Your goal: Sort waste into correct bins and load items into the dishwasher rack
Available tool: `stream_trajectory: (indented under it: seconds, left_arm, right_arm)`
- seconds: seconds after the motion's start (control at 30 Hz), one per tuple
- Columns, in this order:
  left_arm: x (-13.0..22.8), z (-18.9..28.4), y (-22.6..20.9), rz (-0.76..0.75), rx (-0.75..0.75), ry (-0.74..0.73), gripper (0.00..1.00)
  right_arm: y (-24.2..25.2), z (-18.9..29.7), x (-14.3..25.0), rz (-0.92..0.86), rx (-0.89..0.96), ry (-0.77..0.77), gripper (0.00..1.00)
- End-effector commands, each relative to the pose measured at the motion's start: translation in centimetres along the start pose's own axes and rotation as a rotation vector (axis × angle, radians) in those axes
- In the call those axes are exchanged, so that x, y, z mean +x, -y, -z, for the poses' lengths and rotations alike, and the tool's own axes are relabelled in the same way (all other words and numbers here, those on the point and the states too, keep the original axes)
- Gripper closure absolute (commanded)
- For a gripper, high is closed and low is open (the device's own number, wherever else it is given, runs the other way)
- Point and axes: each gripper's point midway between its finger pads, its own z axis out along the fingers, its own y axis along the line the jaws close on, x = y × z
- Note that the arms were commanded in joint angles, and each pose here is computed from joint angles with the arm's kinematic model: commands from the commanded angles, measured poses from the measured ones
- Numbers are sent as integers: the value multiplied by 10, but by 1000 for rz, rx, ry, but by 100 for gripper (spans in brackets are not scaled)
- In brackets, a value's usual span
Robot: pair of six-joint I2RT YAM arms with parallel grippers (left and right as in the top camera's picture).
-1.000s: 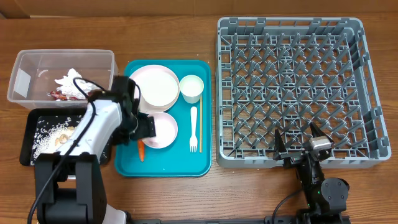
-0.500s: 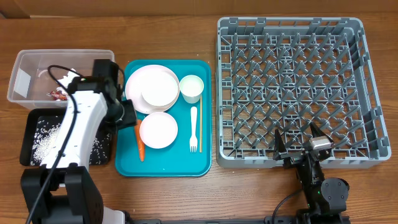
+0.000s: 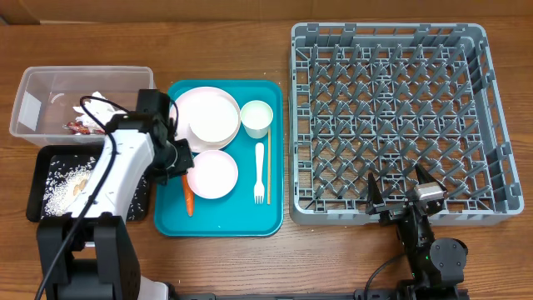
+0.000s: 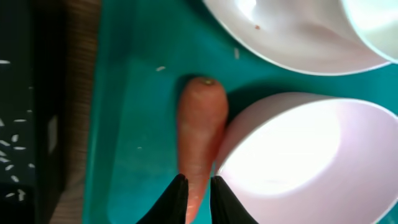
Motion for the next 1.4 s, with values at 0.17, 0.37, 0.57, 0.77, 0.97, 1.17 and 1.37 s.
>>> stream_trajectory:
  seconds: [0.17, 0.37, 0.57, 0.77, 0.97, 1.17, 1.37]
  left_arm:
    - [3, -3, 6, -10, 3, -7, 96]
    - [-1, -3, -5, -9, -58, 13, 96]
    - [0, -5, -2, -12, -47, 14, 96]
    - [12, -22, -4, -18, -51, -3, 96]
    - [13, -26, 5, -1, 5, -5, 96]
    - [9, -21, 20, -43, 80, -3, 96]
    - [8, -21, 9, -71, 21, 5, 83]
  right_arm:
    - [-1, 0, 3, -3, -6, 0, 0]
    - [-1, 0, 3, -3, -6, 0, 0]
    - [-1, 0, 3, -3, -6, 0, 0]
    - [-1, 0, 3, -3, -6, 0, 0]
    - [-1, 0, 3, -3, -6, 0, 0]
    - [-1, 0, 3, -3, -6, 0, 0]
    - [-1, 0, 3, -3, -6, 0, 0]
